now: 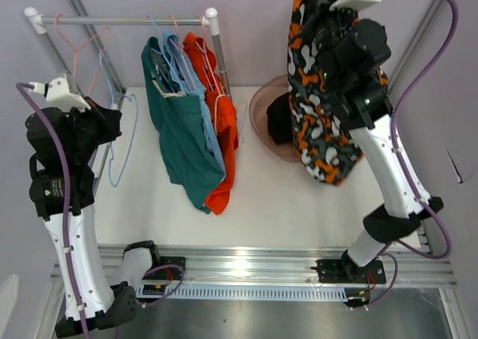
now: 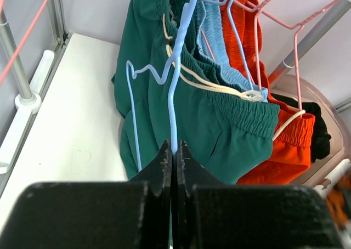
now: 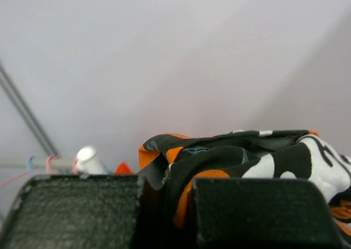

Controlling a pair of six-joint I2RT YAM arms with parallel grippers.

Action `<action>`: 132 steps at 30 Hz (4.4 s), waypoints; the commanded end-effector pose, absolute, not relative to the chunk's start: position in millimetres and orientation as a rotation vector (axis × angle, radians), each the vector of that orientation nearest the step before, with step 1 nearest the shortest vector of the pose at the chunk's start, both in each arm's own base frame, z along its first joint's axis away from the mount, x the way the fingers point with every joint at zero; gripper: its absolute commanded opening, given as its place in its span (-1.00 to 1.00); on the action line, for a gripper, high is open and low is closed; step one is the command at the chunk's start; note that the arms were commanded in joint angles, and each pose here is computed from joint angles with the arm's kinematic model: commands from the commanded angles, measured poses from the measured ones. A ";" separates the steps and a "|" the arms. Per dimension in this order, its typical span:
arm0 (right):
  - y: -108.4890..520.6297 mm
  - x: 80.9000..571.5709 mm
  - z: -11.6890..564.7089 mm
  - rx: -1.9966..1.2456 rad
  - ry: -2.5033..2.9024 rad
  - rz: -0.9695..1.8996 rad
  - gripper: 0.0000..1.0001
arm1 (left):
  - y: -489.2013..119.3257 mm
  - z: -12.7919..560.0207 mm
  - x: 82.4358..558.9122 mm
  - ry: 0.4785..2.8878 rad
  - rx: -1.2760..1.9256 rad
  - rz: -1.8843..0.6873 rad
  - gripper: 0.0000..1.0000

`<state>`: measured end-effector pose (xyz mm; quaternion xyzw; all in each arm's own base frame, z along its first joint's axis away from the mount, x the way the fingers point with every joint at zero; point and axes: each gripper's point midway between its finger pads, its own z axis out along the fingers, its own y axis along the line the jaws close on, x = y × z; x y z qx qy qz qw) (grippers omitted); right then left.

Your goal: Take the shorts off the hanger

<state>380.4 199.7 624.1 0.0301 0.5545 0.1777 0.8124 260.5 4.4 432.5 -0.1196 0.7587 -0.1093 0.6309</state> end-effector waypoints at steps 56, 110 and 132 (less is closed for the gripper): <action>200.5 359.8 148.4 0.055 2.144 0.133 0.98 | 52.4 465.0 437.4 1.792 -0.250 -0.085 -0.87; 133.3 332.6 244.7 0.194 2.173 0.045 0.99 | -80.3 441.5 415.9 1.721 -0.123 -0.445 -0.03; 130.6 333.3 230.1 0.188 2.171 0.099 0.99 | -75.8 466.9 423.0 1.679 -0.133 -0.301 -1.00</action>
